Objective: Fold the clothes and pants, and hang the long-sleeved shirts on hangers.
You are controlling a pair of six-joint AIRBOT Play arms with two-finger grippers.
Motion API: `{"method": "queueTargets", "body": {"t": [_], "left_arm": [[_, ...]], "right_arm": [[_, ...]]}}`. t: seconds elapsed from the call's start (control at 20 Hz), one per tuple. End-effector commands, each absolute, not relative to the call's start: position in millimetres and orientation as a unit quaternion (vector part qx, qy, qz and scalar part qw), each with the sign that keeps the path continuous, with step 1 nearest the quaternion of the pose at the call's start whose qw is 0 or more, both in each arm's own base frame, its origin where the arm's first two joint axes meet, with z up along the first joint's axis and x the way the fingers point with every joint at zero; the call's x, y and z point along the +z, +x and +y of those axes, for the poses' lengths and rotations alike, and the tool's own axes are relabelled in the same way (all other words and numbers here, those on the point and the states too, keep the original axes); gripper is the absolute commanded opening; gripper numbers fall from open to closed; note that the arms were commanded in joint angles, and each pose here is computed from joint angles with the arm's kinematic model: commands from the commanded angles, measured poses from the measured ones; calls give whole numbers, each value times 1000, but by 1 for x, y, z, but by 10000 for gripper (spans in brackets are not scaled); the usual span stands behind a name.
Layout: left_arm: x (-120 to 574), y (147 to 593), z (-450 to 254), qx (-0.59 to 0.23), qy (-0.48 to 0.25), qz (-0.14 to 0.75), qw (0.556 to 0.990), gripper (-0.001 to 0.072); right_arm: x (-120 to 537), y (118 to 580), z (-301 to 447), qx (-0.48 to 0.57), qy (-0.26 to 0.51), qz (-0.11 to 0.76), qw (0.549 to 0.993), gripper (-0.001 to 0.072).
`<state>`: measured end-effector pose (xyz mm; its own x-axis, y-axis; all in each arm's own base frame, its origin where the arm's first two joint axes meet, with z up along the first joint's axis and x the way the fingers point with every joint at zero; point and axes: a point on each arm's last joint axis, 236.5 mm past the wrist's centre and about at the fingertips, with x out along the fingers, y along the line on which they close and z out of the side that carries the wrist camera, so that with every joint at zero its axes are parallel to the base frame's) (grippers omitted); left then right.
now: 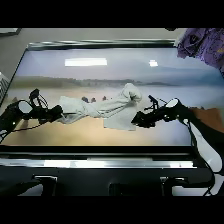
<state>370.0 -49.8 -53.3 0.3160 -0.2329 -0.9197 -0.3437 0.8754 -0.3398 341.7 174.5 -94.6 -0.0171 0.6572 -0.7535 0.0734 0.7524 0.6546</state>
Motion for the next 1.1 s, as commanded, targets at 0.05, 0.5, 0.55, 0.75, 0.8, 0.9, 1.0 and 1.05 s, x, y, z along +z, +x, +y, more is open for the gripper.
{"method": "queueTargets", "body": {"t": [0.05,0.5,0.55,0.75,0.8,0.9,1.0,1.05], "left_arm": [[-53,370,-49,36,-245,584,773,16],[54,423,-23,0,-212,508,835,14],[86,431,-17,-8,-197,488,850,14],[244,425,23,25,-119,372,920,14],[286,410,31,39,-102,338,935,14],[351,368,46,73,-73,281,954,14],[394,319,55,103,-59,236,964,14],[408,293,56,111,-61,215,968,14]], "right_arm": [[-113,335,199,225,270,687,636,339],[126,475,181,261,232,439,828,31],[176,488,166,246,221,392,858,31],[373,471,97,180,168,204,948,31],[414,450,81,164,155,160,961,31],[474,396,63,146,143,87,975,31],[510,337,51,121,130,43,983,31],[522,311,44,103,128,25,986,31]]}}
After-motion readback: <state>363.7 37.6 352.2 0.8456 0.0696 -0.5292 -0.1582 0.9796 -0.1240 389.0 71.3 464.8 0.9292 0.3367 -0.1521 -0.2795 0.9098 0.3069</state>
